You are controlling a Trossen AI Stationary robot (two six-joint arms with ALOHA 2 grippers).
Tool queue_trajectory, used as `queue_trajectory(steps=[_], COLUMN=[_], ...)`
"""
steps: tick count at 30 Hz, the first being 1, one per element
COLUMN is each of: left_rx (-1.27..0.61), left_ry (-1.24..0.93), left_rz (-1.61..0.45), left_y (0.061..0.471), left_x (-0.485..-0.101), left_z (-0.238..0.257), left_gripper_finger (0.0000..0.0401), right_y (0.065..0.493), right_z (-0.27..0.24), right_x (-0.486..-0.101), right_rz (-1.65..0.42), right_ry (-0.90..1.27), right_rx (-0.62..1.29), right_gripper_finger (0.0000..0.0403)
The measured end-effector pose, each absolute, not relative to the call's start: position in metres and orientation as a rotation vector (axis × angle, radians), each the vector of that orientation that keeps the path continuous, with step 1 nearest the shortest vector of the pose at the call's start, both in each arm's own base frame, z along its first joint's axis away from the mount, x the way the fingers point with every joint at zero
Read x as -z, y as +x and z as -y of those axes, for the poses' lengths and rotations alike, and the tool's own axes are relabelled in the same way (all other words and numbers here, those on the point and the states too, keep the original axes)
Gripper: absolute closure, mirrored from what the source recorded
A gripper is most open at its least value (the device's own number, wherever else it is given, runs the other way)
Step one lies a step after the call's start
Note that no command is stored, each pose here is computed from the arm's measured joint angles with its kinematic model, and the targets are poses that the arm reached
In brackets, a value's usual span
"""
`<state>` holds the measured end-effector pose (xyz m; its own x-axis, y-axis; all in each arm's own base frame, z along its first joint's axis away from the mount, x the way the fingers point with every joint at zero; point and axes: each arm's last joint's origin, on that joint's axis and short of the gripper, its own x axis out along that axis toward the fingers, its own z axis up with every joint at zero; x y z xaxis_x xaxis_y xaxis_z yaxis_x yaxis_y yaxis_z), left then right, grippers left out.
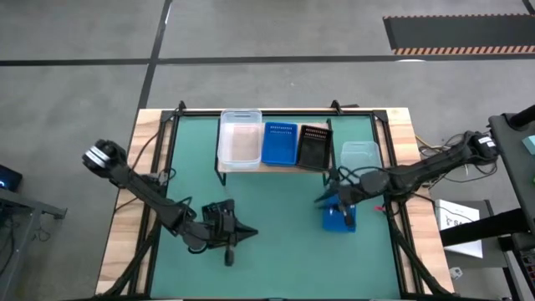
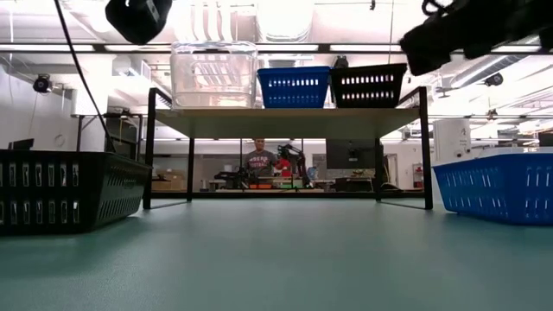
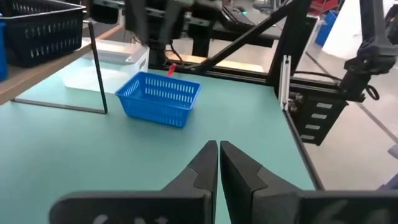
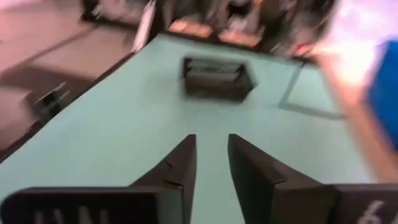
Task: Stack baskets on shelf by color
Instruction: Adjust the black bin on the shelf
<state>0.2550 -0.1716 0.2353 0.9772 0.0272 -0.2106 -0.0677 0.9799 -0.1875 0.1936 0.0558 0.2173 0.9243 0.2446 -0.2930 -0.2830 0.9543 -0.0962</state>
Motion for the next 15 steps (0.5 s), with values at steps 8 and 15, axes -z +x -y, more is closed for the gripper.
queue_trajectory(steps=[8,15], left_rx=[-0.052,-0.092], left_ry=[-0.190,-0.115], left_rz=[-0.201,-0.188], left_y=[0.255,0.255], left_x=[-0.237,-0.238], left_z=[0.172,0.170], left_gripper_finger=[0.0400,0.0400], right_y=[0.189,0.185], right_z=[-0.088,-0.095], right_x=[-0.233,-0.248], right_rz=[-0.679,-0.691], right_ry=[-0.036,-0.205], right_rx=[-0.267,0.102], right_gripper_finger=[0.0270,0.0283])
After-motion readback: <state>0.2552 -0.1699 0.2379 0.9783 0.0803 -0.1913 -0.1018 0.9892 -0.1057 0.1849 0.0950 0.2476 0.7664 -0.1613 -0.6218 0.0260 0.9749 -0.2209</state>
